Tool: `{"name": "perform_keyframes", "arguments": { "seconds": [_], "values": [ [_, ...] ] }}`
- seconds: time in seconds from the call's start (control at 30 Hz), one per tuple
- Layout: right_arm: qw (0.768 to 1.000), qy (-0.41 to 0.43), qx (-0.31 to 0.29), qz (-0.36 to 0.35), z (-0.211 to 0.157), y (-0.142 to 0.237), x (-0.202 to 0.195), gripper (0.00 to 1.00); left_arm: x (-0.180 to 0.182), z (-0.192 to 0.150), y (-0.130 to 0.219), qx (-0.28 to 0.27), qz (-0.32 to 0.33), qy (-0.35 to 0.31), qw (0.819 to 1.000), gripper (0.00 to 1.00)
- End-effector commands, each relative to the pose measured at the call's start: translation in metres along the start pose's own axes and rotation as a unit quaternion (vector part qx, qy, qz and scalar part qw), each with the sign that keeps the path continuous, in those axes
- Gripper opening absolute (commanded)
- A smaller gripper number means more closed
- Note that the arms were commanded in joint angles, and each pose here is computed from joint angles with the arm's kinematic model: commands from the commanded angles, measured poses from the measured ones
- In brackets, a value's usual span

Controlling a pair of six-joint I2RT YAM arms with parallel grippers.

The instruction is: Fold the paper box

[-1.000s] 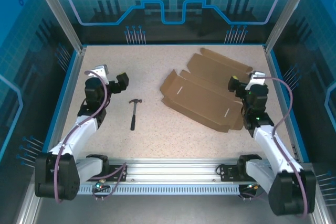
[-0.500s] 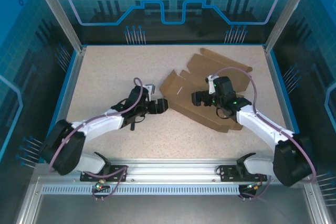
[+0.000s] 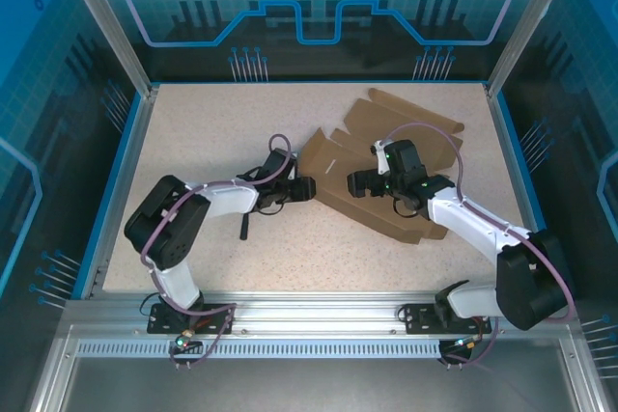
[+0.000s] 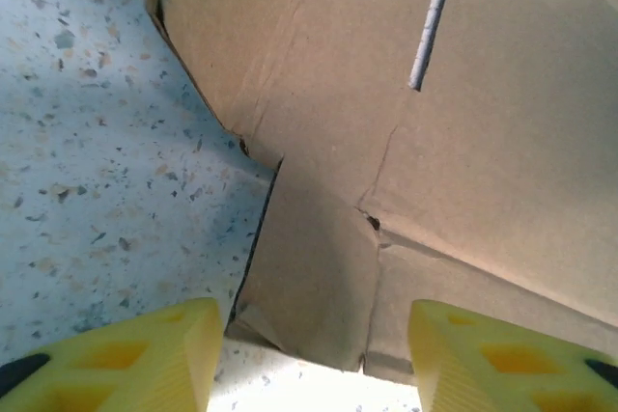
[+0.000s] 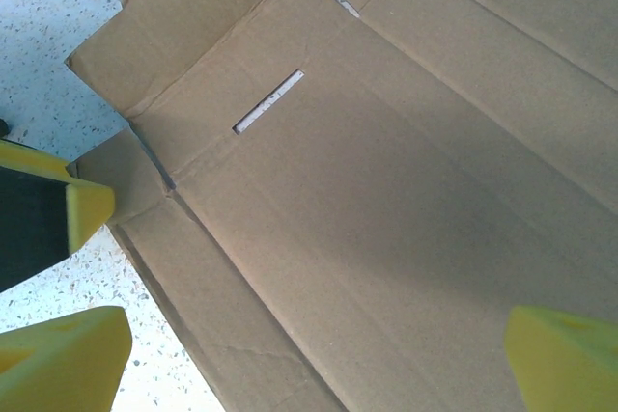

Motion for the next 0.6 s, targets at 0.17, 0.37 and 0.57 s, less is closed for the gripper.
{"name": "perform_keyframes", "arguments": {
  "seconds": [0.17, 0.37, 0.57],
  "values": [
    [1.000, 0.012, 0.013, -0.002, -0.002, -0.008, 0.003, 1.00, -0.011, 0.013, -0.010, -0.027, -0.048, 0.007, 0.998, 0.36],
    [1.000, 0.016, 0.009, 0.003, 0.002, -0.006, 0.007, 1.00, -0.017, 0.031, 0.001, -0.068, -0.078, -0.002, 0.995, 0.16],
    [0.995, 0.094, -0.031, 0.026, 0.029, 0.027, 0.029, 0.97, -0.027, 0.072, 0.069, -0.129, -0.111, -0.058, 0.984, 0.06]
  ]
}}
Point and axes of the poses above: each hand's point on the last joint's axis, 136 mm out from that joint toward the fingers, its own y axis back along the fingers, its own x axis along the line the jaws close on, z = x × y, the point moved 7 cm from there along y, back along the fingers, and after that the axes turned 11 degrees about -y, right-handed, at the moved point
